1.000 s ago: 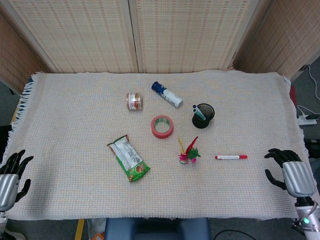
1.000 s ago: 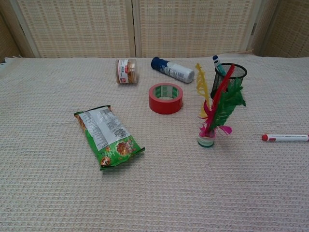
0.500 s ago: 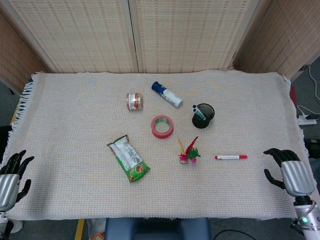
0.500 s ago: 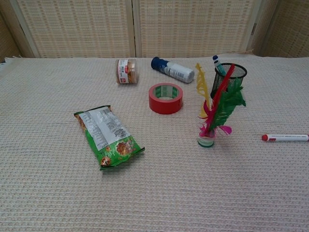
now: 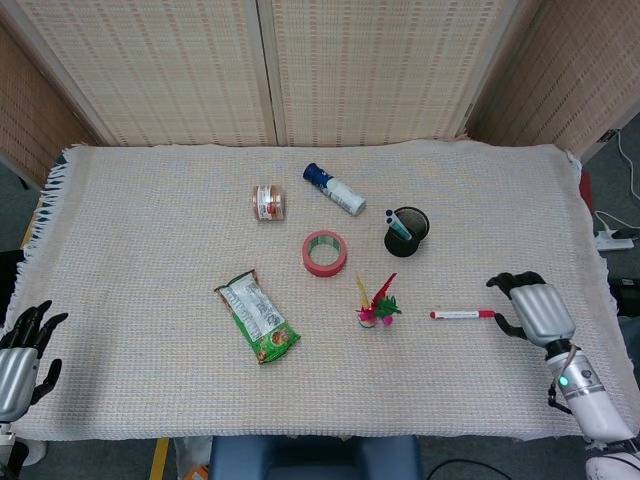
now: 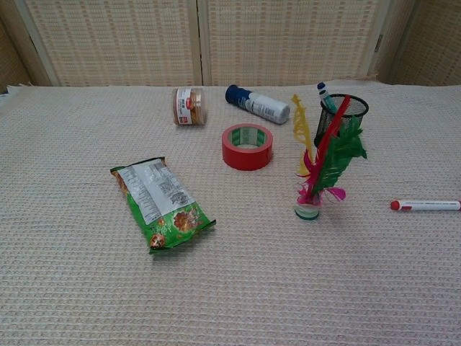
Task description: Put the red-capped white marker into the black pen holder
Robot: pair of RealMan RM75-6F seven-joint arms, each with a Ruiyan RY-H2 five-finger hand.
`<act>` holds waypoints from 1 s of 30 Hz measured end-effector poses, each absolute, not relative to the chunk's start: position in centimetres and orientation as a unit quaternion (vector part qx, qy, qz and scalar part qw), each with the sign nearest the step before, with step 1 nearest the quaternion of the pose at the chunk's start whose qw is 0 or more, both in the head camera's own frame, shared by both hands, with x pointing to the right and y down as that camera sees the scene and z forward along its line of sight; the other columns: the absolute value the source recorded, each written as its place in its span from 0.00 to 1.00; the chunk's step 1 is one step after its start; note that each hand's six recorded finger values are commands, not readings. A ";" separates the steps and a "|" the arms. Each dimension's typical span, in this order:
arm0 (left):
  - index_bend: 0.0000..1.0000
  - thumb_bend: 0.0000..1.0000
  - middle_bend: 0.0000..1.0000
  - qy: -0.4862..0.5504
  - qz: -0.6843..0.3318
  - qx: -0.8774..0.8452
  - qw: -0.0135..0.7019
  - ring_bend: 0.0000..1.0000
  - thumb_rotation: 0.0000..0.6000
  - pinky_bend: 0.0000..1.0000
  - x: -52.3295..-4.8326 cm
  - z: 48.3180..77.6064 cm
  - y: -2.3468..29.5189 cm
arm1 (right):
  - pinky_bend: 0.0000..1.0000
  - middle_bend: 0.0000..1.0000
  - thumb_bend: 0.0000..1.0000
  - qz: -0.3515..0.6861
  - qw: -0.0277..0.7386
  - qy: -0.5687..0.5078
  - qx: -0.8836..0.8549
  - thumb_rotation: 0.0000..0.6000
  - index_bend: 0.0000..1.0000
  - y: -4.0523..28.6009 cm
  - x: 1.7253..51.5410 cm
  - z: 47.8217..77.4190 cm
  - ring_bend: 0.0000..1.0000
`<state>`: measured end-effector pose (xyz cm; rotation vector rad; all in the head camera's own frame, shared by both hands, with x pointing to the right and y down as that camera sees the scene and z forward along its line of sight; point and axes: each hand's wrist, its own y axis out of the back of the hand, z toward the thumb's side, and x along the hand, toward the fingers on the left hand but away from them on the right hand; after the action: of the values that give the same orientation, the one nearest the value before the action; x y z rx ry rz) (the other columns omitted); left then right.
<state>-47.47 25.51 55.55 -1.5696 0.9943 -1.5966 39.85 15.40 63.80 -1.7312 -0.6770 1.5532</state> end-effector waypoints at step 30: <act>0.17 0.41 0.01 0.385 -0.611 -0.604 0.338 0.00 1.00 0.25 -47.6 55.4 25.5 | 0.25 0.27 0.28 0.634 0.334 -0.082 -0.692 1.00 0.33 15.5 34.5 72.2 0.32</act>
<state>-47.61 25.48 55.37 -1.5726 1.0044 -1.5913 34.50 15.50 72.21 -1.8071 -0.2134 1.6563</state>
